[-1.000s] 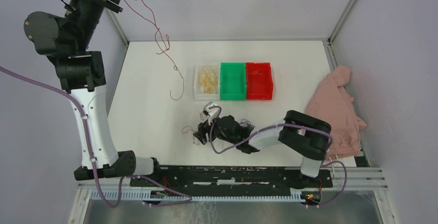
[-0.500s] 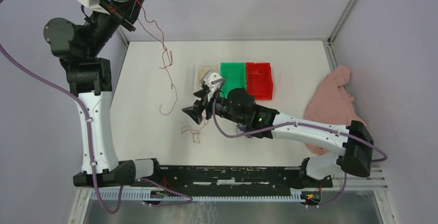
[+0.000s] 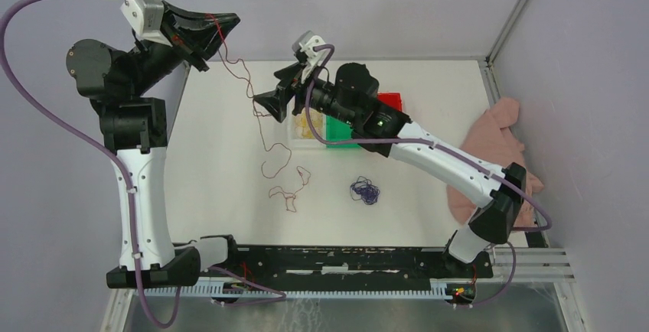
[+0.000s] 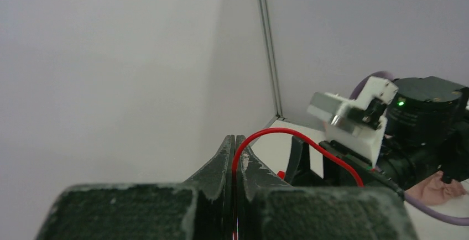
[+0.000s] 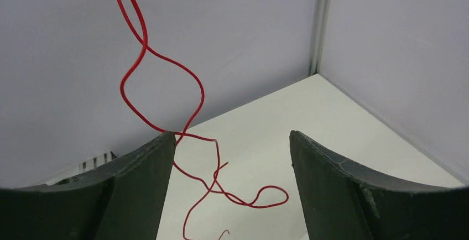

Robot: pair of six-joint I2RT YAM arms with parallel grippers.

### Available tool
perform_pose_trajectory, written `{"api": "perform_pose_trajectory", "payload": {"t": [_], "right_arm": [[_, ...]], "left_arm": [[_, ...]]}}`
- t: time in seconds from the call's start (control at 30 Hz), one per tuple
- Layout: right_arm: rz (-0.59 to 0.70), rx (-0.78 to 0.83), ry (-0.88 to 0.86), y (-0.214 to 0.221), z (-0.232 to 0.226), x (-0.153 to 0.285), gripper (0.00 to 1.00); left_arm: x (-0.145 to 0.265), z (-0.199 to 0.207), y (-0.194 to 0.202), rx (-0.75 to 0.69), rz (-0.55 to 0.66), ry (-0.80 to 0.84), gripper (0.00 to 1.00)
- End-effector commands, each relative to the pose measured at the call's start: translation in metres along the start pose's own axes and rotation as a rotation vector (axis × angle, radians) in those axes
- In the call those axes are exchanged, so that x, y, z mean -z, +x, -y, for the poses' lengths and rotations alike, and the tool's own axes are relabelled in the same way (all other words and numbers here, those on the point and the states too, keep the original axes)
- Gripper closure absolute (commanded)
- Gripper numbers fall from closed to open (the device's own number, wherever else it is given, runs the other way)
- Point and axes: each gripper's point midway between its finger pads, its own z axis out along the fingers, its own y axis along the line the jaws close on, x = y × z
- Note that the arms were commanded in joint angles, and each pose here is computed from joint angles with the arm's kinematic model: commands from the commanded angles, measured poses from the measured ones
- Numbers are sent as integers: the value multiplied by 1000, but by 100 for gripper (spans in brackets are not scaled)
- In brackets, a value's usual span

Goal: Untangle the cables
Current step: Place the cable in the bin.

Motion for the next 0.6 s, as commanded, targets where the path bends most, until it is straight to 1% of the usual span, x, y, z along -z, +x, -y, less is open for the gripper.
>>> {"api": "perform_pose_trajectory", "payload": {"t": [0.0,0.07,0.2,0.3,0.33,0.47,0.5,0.57], "right_arm": [[-31,-29,-164,10,-24,-13,20],[-27,-39,-215,11,-32,-17,23],[-17,-86,-279,11,-40,-23,32],[-15,-139,-311,10,-42,-30,42],[-20,-150,-323,12,-43,-32,47],[-21,-184,-304,12,-35,-37,91],[-19,-189,-295,10,-32,-37,98],[-11,-207,-257,6,-20,-35,100]], "left_arm": [[1,20,-7,32,10,71,97],[0,21,-7,34,10,78,97],[0,24,-5,36,8,93,97],[-1,26,-6,32,11,98,97],[-1,26,-6,31,13,97,97],[-1,28,-10,6,22,96,97],[0,27,-11,-5,24,92,97],[1,25,-13,-35,32,76,97]]}}
